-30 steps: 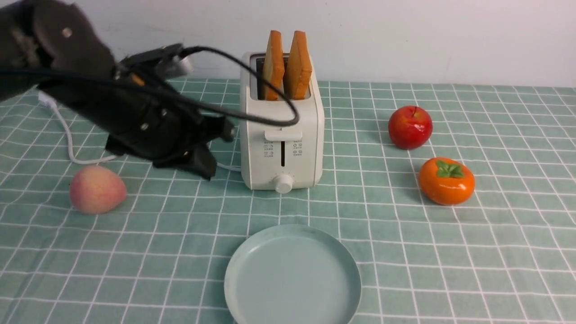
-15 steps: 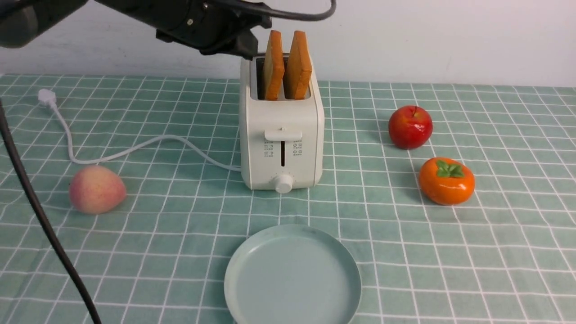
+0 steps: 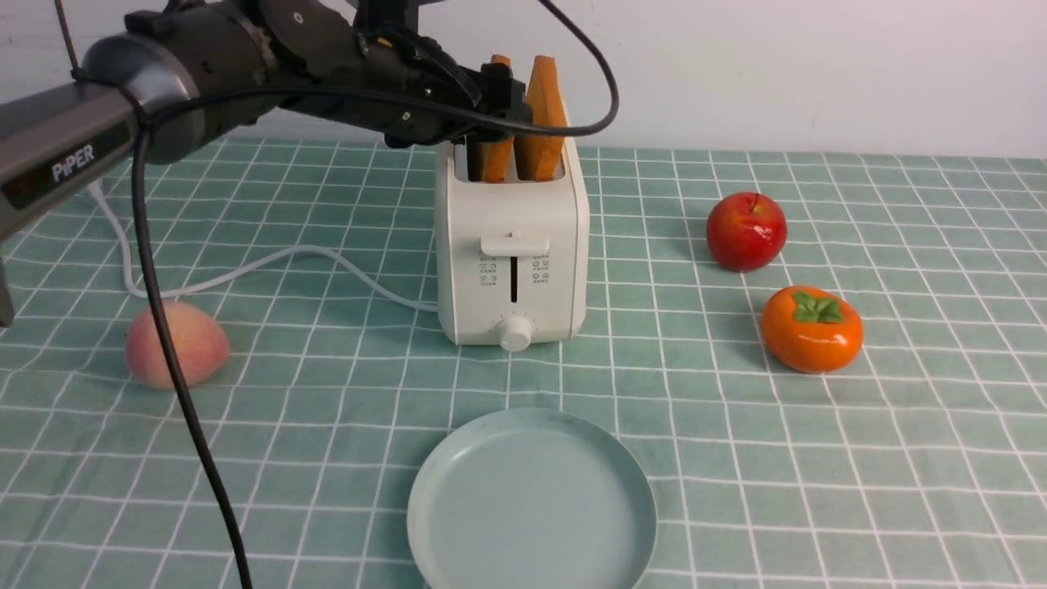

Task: Take toasted bread from bread machine on blue coffee table place on plate.
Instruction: 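Reach for a toast slice standing in the toaster with the left gripper, then place the slice of bread on the plate with the left gripper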

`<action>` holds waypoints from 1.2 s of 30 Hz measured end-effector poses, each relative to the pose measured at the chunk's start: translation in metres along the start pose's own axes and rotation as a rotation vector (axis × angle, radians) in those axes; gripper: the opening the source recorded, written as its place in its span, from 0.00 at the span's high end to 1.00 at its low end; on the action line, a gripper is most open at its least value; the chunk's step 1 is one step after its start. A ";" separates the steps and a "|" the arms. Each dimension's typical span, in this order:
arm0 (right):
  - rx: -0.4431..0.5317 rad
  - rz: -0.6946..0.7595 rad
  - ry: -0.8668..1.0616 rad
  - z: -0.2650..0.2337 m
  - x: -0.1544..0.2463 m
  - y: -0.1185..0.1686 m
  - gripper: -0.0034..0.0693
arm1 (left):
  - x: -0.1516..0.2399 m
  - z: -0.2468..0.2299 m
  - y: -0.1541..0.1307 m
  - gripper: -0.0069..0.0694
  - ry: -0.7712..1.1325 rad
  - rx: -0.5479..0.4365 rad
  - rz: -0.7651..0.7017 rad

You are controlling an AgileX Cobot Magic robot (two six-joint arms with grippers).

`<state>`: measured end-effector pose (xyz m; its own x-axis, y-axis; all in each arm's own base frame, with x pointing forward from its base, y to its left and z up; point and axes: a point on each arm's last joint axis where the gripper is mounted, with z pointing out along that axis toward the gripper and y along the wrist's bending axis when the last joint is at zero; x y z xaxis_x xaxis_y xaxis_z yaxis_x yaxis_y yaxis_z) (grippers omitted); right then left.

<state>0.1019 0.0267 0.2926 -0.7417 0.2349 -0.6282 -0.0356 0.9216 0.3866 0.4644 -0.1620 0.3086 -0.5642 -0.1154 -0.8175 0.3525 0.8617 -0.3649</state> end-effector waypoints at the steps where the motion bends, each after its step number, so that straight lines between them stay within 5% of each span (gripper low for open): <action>1: 0.000 0.000 0.000 0.000 0.000 0.000 0.95 | 0.000 0.001 0.000 0.18 0.001 0.000 0.000; 3: 0.000 0.000 0.000 0.000 0.000 0.000 0.95 | 0.002 0.005 0.003 0.25 -0.007 -0.009 -0.005; 7: 0.000 0.000 0.000 0.000 0.000 0.000 0.95 | 0.003 0.006 0.004 0.60 -0.003 -0.010 -0.005; 8: 0.000 0.000 0.000 0.000 0.000 0.000 0.95 | 0.003 0.005 0.003 0.75 0.002 -0.006 -0.003; 10: 0.000 0.000 0.000 0.000 0.000 0.000 0.95 | 0.001 0.002 0.002 0.84 0.011 -0.001 0.005; 21: 0.000 0.000 0.000 0.000 0.000 0.000 0.95 | -0.056 -0.110 -0.052 0.81 -0.114 0.086 0.105; 26: 0.000 0.000 0.000 0.000 0.000 0.000 0.94 | -0.055 -0.170 -0.078 0.81 0.014 0.152 0.118; 36: 0.002 -0.005 0.000 0.000 0.000 0.000 0.93 | 0.050 -0.136 -0.052 0.81 0.584 0.185 -0.097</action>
<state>0.1019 0.0265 0.2926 -0.7416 0.2302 -0.6301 -0.0378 0.9235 0.3818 0.3168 -0.1450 0.3472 -0.8972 0.1459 -0.4169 0.3734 0.7547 -0.5395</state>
